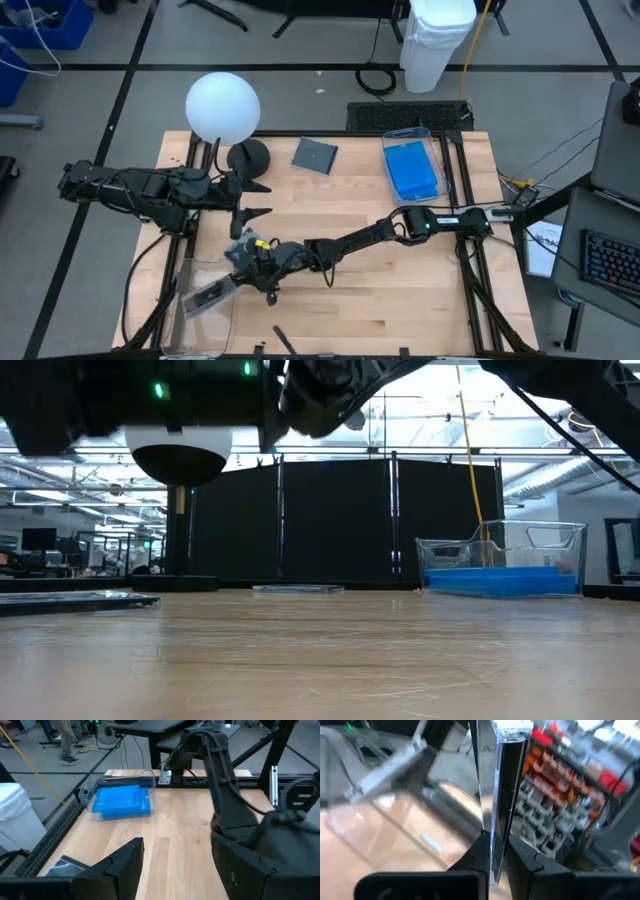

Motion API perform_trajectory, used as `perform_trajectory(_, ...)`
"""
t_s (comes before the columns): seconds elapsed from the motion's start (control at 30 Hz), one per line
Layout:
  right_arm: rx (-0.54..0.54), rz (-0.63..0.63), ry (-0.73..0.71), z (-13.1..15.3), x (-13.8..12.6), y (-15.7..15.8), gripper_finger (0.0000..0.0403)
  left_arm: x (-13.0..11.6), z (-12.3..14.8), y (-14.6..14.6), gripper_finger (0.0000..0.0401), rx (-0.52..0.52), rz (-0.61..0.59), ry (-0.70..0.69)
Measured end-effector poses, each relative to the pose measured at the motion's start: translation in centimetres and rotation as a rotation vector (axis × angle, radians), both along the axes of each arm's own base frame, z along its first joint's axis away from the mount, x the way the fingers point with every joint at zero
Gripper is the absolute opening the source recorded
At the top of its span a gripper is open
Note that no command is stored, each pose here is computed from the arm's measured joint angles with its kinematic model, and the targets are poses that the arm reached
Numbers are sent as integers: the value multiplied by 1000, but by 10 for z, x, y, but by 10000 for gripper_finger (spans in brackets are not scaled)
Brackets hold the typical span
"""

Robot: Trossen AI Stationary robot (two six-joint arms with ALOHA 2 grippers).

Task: Pick & place jewel cases by type
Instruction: Put the middle black CD case into the bottom transparent bin

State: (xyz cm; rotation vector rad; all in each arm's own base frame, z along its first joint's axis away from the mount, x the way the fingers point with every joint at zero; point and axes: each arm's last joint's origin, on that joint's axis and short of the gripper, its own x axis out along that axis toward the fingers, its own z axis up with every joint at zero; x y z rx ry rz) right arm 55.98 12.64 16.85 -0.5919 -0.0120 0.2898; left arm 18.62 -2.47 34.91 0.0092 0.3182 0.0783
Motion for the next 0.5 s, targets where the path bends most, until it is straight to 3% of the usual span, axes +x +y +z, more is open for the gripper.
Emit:
perform_trajectory(0.23, 21, -32, 39, -6, 2, -16, 30, 0, 0, 0, 237, 6, 15, 0)
perform_trajectory(0.5, 77, -33, 29, -4, 2, -15, 126, 0, 0, 1, 237, 6, 24, 0)
